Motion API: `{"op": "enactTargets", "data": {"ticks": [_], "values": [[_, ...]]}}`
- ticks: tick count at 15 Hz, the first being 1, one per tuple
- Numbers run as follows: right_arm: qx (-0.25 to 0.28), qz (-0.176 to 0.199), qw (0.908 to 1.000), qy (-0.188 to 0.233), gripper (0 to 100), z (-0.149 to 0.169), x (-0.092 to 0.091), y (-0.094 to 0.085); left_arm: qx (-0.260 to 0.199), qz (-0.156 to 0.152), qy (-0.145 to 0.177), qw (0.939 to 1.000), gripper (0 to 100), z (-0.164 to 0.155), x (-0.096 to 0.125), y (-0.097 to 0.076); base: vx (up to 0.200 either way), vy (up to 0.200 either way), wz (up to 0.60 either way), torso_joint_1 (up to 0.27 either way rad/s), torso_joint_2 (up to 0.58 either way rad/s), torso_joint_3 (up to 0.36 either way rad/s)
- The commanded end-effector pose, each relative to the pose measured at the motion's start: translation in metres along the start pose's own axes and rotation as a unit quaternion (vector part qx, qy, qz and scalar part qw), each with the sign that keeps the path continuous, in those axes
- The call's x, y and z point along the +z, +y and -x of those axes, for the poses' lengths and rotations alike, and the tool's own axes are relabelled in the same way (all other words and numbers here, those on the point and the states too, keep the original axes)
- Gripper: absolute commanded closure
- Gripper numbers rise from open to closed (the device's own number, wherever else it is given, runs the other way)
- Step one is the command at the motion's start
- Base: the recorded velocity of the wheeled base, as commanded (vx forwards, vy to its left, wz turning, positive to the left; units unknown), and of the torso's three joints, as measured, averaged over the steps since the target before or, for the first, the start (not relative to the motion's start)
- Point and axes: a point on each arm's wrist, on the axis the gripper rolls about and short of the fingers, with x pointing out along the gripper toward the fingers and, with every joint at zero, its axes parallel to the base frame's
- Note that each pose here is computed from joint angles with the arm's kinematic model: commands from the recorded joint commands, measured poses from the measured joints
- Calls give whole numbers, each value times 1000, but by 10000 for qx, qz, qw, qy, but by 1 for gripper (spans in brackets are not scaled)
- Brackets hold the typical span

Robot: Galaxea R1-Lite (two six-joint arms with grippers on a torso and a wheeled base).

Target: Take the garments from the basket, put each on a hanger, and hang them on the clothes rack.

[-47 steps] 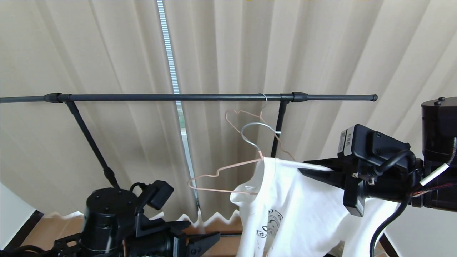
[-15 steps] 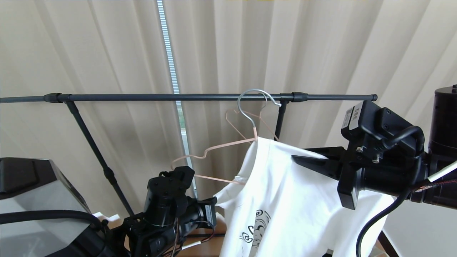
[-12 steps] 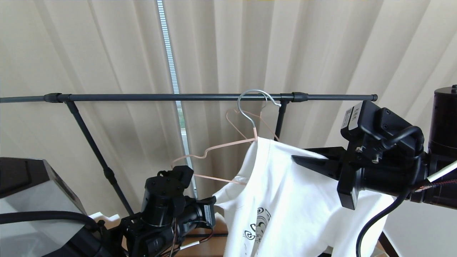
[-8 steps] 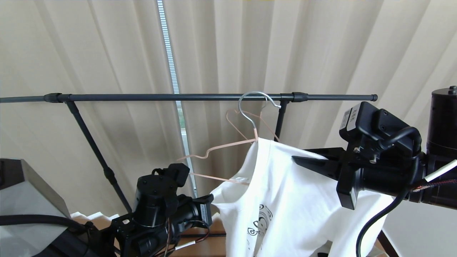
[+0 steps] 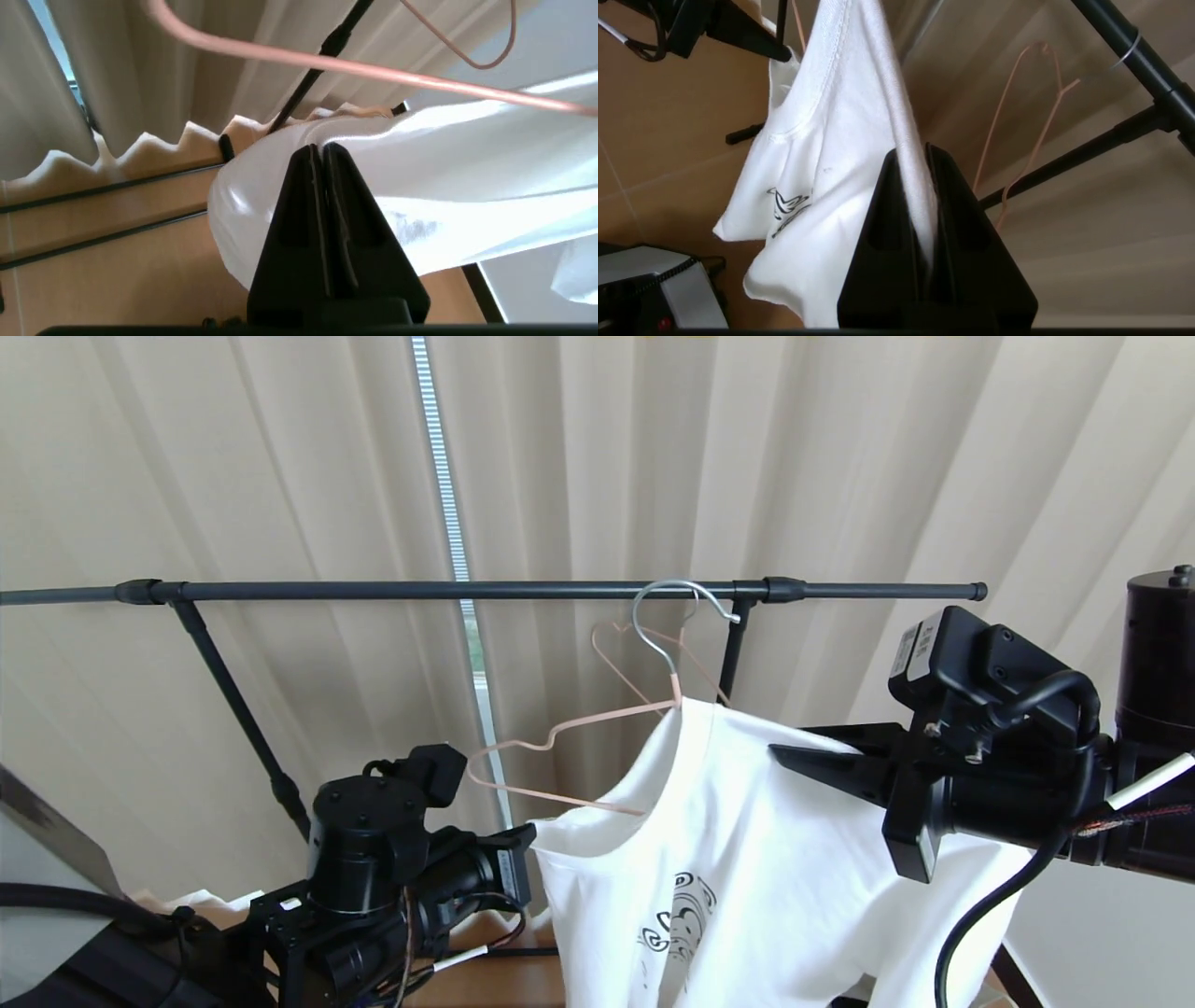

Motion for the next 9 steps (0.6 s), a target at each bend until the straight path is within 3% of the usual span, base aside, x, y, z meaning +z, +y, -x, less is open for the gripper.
{"op": "enactTargets", "data": {"ticks": [1,9], "values": [[-44,0,10000,19,100,1,-1,-2,68,32,-23,10000,100,2,1,4,0,0,0,0,0,0],[-150,205,9996,93,100,5,-7,-6,358,103,-135,9992,100,6,7,23,0,0,0,0,0,0]]}}
